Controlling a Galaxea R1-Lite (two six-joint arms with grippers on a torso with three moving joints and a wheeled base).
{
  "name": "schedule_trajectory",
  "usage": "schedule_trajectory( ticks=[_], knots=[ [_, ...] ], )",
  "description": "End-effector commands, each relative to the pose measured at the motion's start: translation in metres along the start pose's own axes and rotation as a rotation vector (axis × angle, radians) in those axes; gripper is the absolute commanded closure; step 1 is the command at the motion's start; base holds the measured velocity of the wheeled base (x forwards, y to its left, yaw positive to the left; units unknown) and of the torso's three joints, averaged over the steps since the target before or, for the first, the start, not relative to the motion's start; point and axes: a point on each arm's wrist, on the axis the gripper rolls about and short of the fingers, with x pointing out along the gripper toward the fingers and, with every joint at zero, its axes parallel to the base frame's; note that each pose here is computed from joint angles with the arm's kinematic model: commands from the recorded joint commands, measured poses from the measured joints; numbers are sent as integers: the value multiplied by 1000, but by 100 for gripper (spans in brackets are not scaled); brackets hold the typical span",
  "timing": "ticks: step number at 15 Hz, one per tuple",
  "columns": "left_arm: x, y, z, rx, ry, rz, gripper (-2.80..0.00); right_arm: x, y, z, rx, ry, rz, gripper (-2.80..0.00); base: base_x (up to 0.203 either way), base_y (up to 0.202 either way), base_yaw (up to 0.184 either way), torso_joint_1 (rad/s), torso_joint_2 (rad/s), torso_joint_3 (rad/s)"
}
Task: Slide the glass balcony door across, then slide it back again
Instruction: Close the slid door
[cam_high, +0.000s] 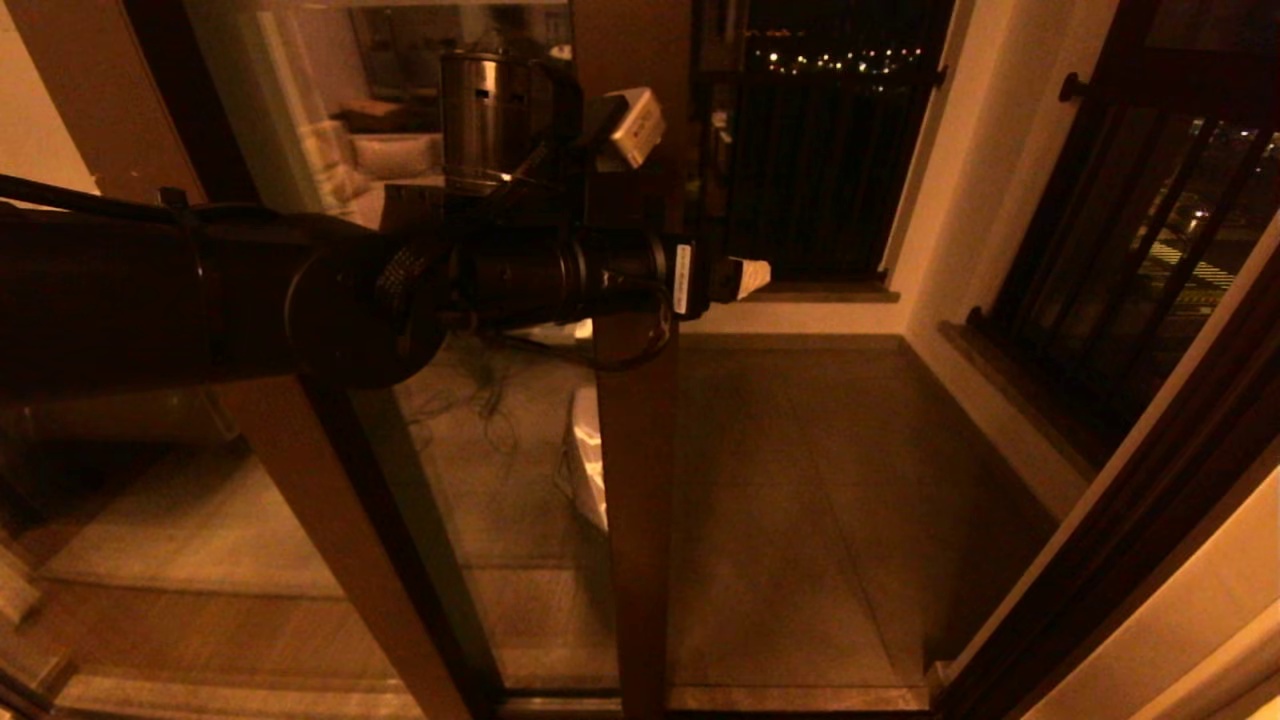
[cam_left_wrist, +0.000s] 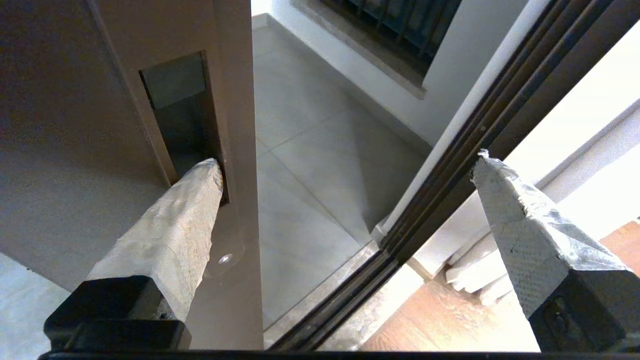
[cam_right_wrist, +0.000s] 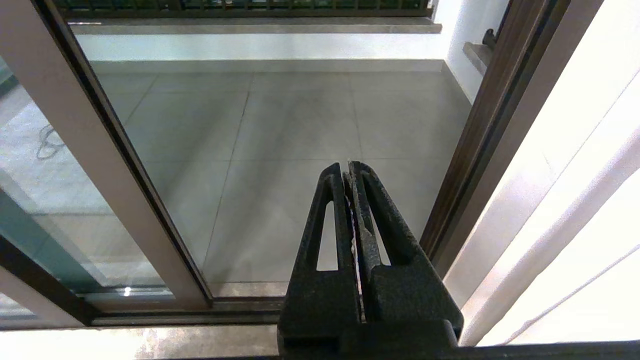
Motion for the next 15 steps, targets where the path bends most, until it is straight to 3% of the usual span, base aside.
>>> schedule_trajectory(
  ticks=[1,15],
  knots=[
    [2,-4,0,4,-7,-18,-280,0,0,0,-1,0,0,0,0,0,0,0,0,0],
    [14,-20,-5,8,-2,-58,-280,0,0,0,0,1,0,0,0,0,0,0,0,0]
  ],
)
